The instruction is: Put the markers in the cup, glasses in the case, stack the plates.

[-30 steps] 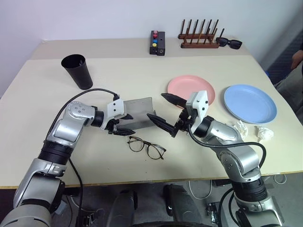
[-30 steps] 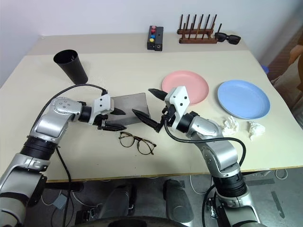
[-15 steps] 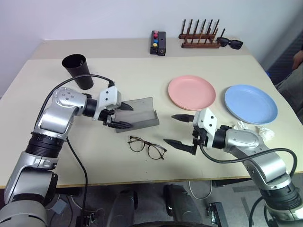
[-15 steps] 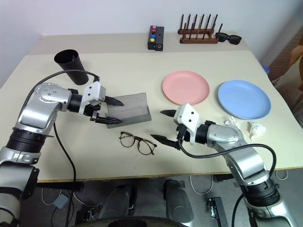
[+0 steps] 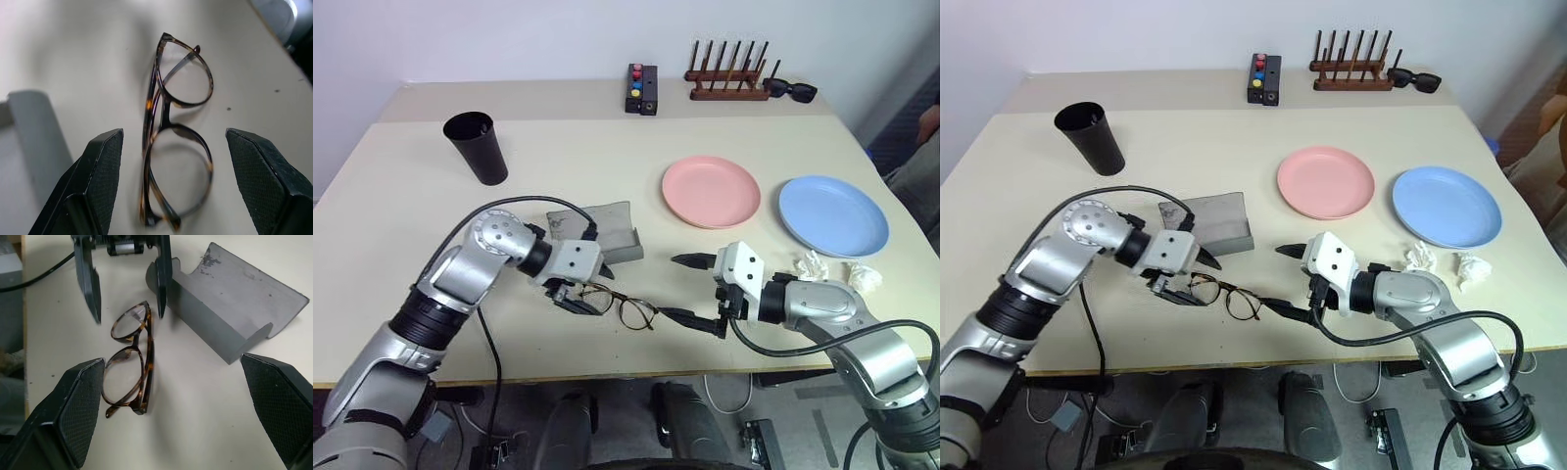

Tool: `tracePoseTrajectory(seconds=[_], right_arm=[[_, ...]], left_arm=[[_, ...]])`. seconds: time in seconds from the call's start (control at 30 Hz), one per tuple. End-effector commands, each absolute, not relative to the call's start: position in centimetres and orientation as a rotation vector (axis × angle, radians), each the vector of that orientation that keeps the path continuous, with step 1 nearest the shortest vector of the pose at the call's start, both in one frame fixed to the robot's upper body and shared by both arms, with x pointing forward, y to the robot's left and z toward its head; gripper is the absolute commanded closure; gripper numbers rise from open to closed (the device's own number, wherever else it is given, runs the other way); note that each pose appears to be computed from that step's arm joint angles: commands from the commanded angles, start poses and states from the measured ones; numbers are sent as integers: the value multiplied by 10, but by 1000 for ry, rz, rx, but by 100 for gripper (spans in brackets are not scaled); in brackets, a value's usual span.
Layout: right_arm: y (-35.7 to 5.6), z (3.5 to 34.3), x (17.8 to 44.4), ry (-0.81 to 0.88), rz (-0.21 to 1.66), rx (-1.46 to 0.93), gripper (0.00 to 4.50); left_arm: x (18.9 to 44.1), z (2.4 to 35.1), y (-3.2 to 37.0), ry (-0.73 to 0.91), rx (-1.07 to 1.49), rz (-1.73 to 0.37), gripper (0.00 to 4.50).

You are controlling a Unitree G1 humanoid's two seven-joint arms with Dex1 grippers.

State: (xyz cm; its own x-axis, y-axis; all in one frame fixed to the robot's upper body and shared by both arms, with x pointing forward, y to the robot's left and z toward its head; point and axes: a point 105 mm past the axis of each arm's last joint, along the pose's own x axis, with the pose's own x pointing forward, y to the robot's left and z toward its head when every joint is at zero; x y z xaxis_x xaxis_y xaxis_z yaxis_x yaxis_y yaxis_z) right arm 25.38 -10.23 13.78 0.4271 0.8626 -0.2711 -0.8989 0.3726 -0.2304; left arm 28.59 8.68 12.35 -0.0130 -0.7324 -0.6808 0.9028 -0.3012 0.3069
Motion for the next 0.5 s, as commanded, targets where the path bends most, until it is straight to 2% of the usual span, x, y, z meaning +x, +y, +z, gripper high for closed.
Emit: tracePoseTrajectory(seconds=[0.03,0.4,0.5], right_arm=[[-95,147,248,57,1153,-378,0],[-96,149,249,62,1157,-383,0],[-96,149,249,62,1157,-384,0]], left_arm=[[285,130,75,184,964,-1638,112],[292,130,70,143,1036,-1604,112],[292,131,66,128,1031,-1603,201]])
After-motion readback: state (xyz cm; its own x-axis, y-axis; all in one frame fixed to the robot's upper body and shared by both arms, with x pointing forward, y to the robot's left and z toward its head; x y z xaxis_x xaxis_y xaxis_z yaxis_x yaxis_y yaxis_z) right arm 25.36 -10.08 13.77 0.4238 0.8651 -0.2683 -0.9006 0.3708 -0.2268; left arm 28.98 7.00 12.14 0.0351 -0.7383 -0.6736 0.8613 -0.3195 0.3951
